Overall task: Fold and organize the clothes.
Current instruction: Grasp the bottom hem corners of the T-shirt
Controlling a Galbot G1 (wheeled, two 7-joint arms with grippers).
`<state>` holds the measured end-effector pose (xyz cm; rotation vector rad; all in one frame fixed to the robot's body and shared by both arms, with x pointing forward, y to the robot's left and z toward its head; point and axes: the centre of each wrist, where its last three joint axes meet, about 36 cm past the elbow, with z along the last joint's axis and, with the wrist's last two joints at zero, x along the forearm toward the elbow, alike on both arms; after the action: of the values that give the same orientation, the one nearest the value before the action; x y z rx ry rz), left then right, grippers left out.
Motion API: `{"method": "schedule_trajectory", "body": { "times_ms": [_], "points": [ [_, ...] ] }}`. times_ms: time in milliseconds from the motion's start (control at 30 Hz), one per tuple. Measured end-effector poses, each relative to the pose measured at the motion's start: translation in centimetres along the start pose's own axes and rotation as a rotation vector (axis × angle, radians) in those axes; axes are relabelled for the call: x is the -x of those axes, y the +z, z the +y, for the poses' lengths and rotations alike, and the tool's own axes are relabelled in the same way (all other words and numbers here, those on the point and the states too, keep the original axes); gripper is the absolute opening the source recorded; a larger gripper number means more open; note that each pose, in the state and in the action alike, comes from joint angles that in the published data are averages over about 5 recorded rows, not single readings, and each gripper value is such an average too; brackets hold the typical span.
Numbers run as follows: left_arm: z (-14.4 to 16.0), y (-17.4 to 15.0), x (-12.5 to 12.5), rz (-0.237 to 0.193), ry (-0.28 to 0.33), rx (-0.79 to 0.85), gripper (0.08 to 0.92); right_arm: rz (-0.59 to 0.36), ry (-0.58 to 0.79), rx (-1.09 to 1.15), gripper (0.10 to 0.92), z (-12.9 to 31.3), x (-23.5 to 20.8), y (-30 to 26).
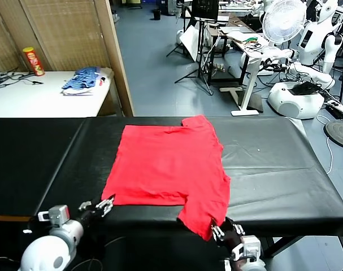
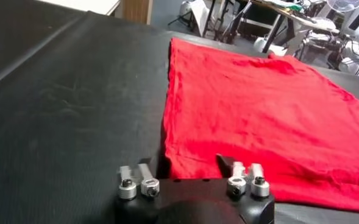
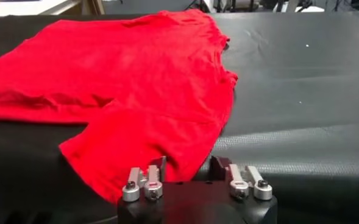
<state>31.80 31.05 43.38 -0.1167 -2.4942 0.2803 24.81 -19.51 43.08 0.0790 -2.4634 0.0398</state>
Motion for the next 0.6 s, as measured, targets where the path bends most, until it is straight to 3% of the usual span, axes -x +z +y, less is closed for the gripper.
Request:
{"method": "schedule_trajectory", "body": {
  "times_ms": [167, 333, 467, 600],
  "points": [
    [-0.3, 0.4, 0.1, 0.015, 0.007, -0.004, 0.131, 0.011, 0.027, 0.001, 0.122, -1.0, -0.8, -0.3],
    [-0.8, 0.4, -0.6, 0.008, 0.008, -0.008, 0.125, -0.008, 0.014, 0.007, 0.122, -2.8, -2.7, -1.4],
    [-1.6, 0.3, -2.0, -0.003, 0.01, -0.018, 0.125, -0.074, 0.004, 0.003, 0.122, -4.3, -3.3, -2.7],
    [-3.0, -0.3, -3.4, -0.035, 0.048, -0.03, 0.125, -0.16, -0.01, 0.003, 0.122, -5.5, -2.3, -3.7]
  ]
}}
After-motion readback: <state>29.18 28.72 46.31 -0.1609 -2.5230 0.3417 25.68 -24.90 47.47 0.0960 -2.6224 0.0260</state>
